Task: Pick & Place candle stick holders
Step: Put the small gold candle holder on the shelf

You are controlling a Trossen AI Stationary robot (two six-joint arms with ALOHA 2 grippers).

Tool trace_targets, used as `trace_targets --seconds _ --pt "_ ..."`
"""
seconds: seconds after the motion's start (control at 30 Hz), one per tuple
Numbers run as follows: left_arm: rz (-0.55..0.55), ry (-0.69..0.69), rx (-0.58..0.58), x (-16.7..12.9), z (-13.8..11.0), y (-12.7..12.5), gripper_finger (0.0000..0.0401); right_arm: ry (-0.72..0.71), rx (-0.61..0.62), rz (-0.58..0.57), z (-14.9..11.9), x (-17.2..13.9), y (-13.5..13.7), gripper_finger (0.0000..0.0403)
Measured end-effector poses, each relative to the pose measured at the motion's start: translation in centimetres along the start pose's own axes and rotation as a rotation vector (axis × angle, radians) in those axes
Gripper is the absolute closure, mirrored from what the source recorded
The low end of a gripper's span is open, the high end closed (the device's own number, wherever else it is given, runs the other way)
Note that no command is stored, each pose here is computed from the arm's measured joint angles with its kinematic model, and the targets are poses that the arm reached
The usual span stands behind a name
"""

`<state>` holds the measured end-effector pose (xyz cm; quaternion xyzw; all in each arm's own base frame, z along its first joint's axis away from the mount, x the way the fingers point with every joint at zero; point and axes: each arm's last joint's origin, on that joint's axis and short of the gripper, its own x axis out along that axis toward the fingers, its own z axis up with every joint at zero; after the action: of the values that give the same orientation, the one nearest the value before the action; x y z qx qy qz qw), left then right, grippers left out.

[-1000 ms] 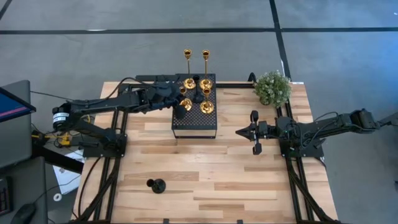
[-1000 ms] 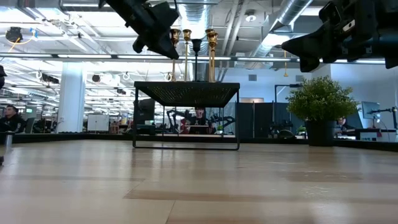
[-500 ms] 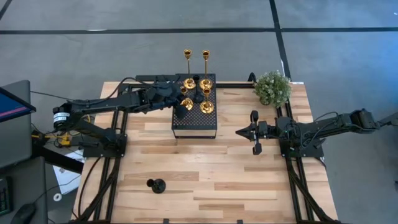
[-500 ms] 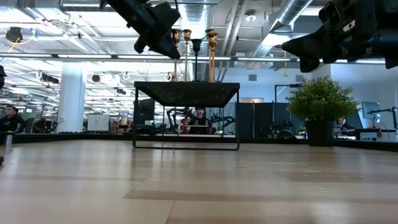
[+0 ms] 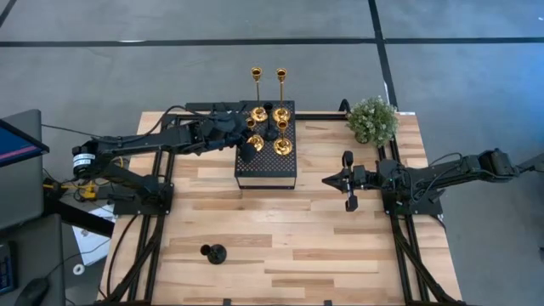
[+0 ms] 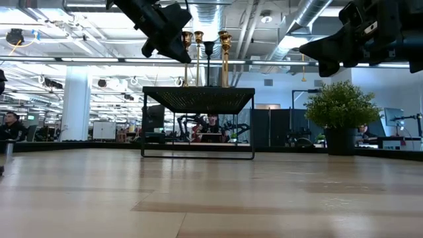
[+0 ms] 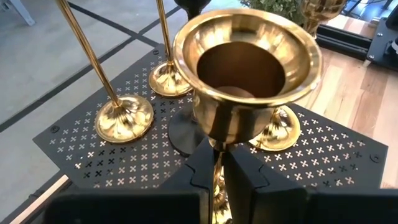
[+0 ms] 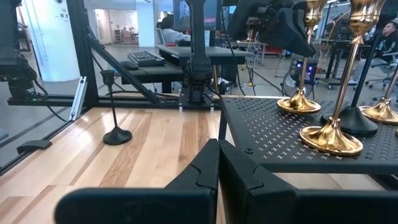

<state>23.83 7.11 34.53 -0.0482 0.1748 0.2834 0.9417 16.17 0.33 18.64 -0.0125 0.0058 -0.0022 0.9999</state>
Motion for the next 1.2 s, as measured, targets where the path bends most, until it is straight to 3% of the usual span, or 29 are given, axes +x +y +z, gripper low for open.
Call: trace_targets --seconds 0.93,1.2 --pt "0.002 0.025 -0.018 1.0 -0.4 -0.3 0.0383 0.004 0.018 0.003 0.0 0.0 0.0 0.0403" --pt "0.000 0.037 -0.011 0.9 -0.5 -0.2 0.0347 0.011 0.018 0.004 -0.1 0.0 0.0 0.0403"
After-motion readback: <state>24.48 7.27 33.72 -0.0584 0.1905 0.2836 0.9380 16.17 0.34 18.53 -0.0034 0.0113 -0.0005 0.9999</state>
